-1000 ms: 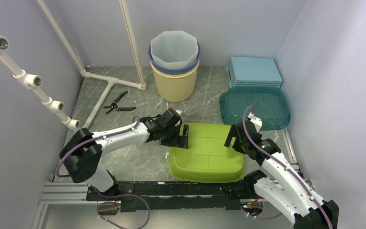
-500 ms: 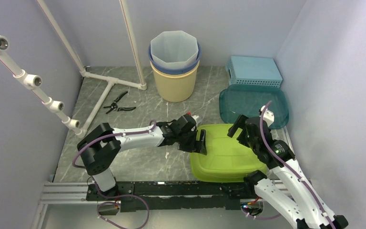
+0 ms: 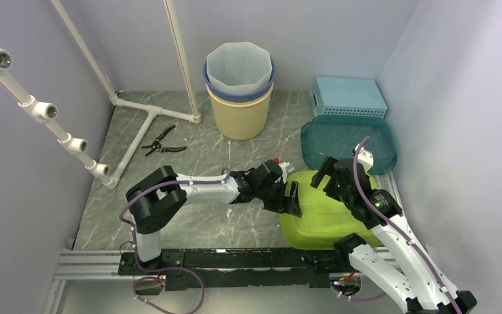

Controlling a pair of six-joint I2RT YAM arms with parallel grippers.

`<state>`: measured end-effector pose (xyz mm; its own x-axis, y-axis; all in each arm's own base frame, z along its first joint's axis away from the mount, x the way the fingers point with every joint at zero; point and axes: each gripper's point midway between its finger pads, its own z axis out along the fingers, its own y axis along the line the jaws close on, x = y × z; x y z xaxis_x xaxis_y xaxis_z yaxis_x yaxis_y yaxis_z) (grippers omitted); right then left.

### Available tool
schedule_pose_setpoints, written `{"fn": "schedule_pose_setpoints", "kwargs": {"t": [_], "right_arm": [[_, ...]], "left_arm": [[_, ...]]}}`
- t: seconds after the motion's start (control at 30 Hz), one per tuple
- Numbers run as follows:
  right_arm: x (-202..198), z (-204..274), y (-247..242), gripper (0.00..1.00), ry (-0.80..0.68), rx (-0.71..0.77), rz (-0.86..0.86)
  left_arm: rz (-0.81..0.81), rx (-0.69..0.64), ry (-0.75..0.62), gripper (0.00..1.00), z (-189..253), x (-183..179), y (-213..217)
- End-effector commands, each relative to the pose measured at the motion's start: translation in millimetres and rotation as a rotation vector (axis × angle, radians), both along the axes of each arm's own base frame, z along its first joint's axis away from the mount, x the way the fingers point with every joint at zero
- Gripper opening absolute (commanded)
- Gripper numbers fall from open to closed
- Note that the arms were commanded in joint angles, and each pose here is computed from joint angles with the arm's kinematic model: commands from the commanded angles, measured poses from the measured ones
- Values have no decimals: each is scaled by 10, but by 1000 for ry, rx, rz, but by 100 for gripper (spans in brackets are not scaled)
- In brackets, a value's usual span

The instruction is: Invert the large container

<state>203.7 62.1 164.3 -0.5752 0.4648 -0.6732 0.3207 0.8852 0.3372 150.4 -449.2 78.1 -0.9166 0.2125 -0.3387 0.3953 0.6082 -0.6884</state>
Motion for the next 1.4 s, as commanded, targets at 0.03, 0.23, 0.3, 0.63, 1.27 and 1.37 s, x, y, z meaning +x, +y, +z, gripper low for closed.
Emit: {"fn": "schedule_pose_setpoints", "kwargs": {"t": [0.03,0.23,0.3,0.63,1.27,1.37], "right_arm": [[99,135,174,100,-30,46,65],[92,88,444,100,-30,127,191],[78,79,530,100,-24,162,223],[8,80,1010,100,-7,306,375],[-232,-472,1964,100,238,-94,470],[-234,-596,1995,100,281,-157,456]], "left_arm": [[-35,-115,-51,89,385,-87,-137],[30,3,-200,93,594,-7,371],[77,12,-243,94,700,10,573],[570,353,-362,94,863,315,2252],[689,583,-293,94,858,455,3541],[691,595,-325,94,857,499,3577]]}}
